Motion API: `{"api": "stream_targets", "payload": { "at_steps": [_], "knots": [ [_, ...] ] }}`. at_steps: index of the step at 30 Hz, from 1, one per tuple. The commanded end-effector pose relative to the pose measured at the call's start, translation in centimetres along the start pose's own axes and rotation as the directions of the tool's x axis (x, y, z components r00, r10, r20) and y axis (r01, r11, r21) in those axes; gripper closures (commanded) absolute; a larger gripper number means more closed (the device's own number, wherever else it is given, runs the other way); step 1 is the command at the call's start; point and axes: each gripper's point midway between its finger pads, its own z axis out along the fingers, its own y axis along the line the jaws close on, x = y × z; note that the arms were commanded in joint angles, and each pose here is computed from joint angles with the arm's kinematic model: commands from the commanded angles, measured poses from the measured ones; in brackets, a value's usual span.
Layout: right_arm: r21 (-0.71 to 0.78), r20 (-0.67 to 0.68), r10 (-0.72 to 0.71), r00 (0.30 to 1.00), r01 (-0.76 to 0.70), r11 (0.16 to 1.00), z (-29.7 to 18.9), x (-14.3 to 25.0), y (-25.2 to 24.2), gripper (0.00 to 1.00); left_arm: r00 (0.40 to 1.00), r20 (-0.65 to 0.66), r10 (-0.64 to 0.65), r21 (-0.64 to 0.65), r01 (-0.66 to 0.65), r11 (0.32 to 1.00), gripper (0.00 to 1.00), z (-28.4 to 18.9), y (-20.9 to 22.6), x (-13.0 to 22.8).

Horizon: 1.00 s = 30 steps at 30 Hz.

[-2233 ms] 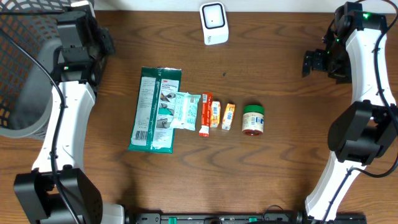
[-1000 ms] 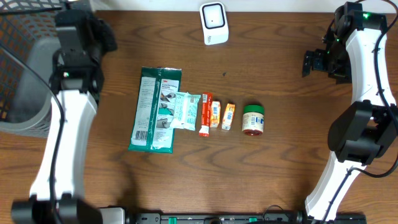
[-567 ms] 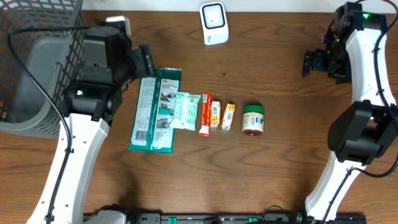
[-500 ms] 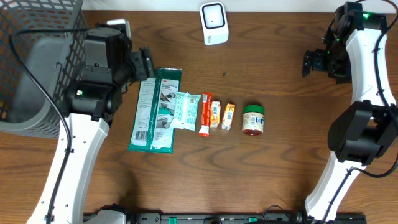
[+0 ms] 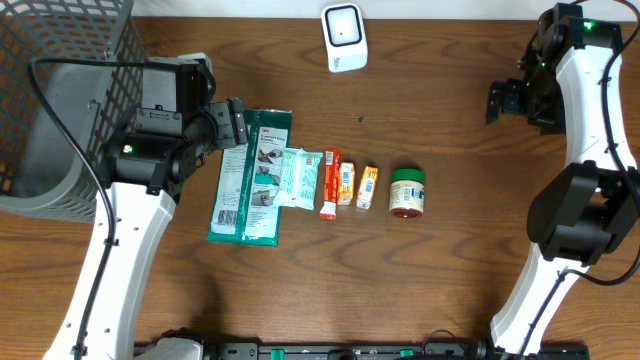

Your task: Scan the item barcode

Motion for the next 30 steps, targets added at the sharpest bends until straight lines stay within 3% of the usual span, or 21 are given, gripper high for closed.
{"api": "stream_targets", "payload": {
  "at_steps": [1, 13, 27, 30],
  "knots": [
    [0.005, 0.01, -0.005, 1.0, 0.005, 1.0, -0.2, -0.3, -0.1, 0.01, 1.0, -0.004, -0.006, -0.002, 0.006, 1.0, 0.16, 0.1, 0.0, 0.1],
    [0.004, 0.013, -0.004, 1.0, 0.004, 1.0, -0.2, -0.3, -0.1, 0.01, 1.0, -0.004, -0.006, -0.002, 0.006, 1.0, 0.16, 0.1, 0.0, 0.1],
    [-0.114, 0.185, 0.06, 0.981, -0.039, 0.993, -0.8, -4.8, 1.9, 0.01, 1.0, -0.004, -0.006, -0.002, 0.006, 1.0, 0.16, 0.1, 0.0, 0.1],
    [-0.225, 0.242, 0.062, 0.968, -0.006, 0.974, -1.5, -6.3, 3.9, 0.01, 1.0, -0.004, -0.006, -0.003, 0.006, 1.0, 0.16, 0.1, 0.0, 0.1]
  ]
}}
